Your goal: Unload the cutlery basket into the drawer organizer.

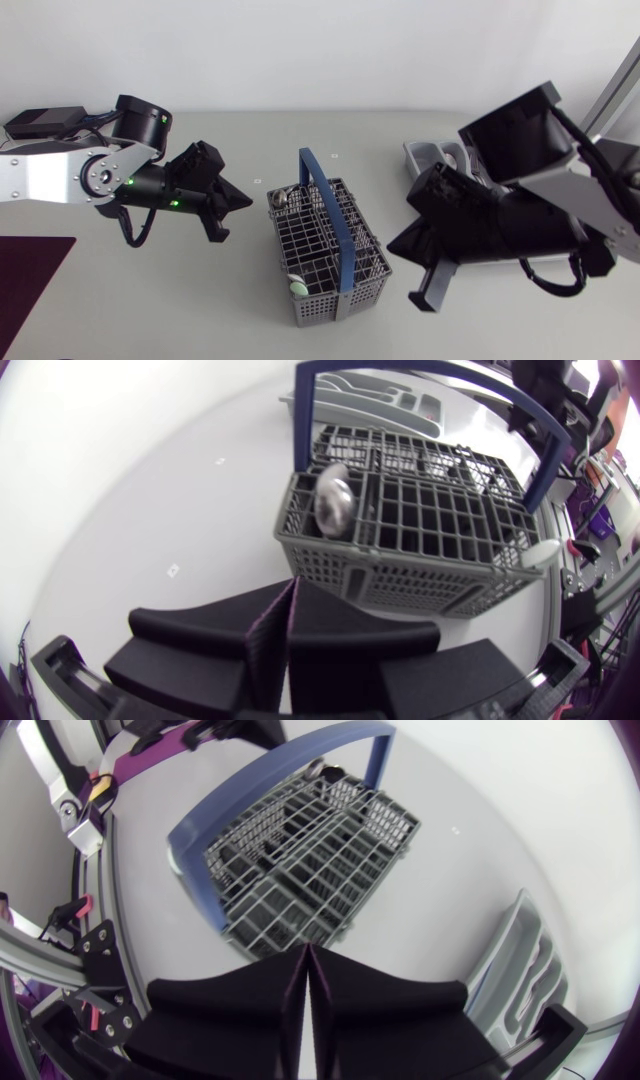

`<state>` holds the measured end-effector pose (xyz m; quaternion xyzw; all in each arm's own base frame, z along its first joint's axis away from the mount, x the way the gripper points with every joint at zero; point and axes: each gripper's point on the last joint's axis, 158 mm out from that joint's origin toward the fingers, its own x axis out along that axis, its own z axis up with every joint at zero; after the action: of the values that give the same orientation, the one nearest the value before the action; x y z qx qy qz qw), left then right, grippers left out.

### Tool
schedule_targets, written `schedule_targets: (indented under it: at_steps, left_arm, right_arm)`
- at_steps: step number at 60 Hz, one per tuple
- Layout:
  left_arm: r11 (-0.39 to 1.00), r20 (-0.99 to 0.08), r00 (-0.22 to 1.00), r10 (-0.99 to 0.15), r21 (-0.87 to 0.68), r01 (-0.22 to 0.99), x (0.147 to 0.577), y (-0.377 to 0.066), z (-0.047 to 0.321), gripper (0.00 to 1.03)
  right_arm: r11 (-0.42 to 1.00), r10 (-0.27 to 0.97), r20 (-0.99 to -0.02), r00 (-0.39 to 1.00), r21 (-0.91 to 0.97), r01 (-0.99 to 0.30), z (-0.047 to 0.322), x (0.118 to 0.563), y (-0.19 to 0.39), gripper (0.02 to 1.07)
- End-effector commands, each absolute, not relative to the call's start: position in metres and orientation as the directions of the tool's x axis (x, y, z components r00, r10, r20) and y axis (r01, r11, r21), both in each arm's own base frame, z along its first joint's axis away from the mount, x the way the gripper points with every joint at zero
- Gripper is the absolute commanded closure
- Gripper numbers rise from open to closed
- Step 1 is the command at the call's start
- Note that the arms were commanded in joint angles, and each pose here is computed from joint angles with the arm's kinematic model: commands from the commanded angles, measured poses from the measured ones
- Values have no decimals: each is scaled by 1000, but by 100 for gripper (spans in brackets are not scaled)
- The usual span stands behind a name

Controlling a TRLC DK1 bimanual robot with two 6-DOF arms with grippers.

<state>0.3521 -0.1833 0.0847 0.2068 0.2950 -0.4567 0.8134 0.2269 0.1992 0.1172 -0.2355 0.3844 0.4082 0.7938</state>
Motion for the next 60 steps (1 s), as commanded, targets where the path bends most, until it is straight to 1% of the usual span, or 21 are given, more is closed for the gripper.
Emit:
schedule_targets:
  at_steps: [1,8,13,18,25,36,42,51,60]
  left_arm:
    - [543,-636,439,-635,37,839,377,-185,87,81]
    - [583,-594,481,-645,24,812,406,-184,90,81]
    - [585,-575,470,-669,-17,811,421,-187,89,81]
    - [565,-563,442,-698,-54,823,425,-194,87,81]
    - [529,-550,402,-732,-87,844,419,-207,87,81]
    - [489,-552,350,-757,-123,863,409,-218,82,81]
    - [467,-553,325,-767,-133,874,402,-223,80,81]
    - [407,-589,253,-767,-142,902,379,-231,67,81]
    - [389,-602,234,-764,-139,911,365,-229,67,81]
  right_arm:
    - [551,459,-827,325,-22,-834,100,203,195,101]
    - [514,479,-831,284,4,-858,89,181,198,101]
    - [490,509,-820,261,26,-872,91,174,202,101]
    - [456,513,-824,241,24,-890,86,173,206,101]
    - [417,512,-834,206,32,-908,71,172,211,101]
    - [401,490,-852,184,33,-915,49,179,215,101]
    - [419,494,-842,215,13,-908,50,192,215,101]
    - [471,482,-831,278,-21,-882,51,221,204,101]
    - [517,472,-817,332,-48,-855,52,248,196,101]
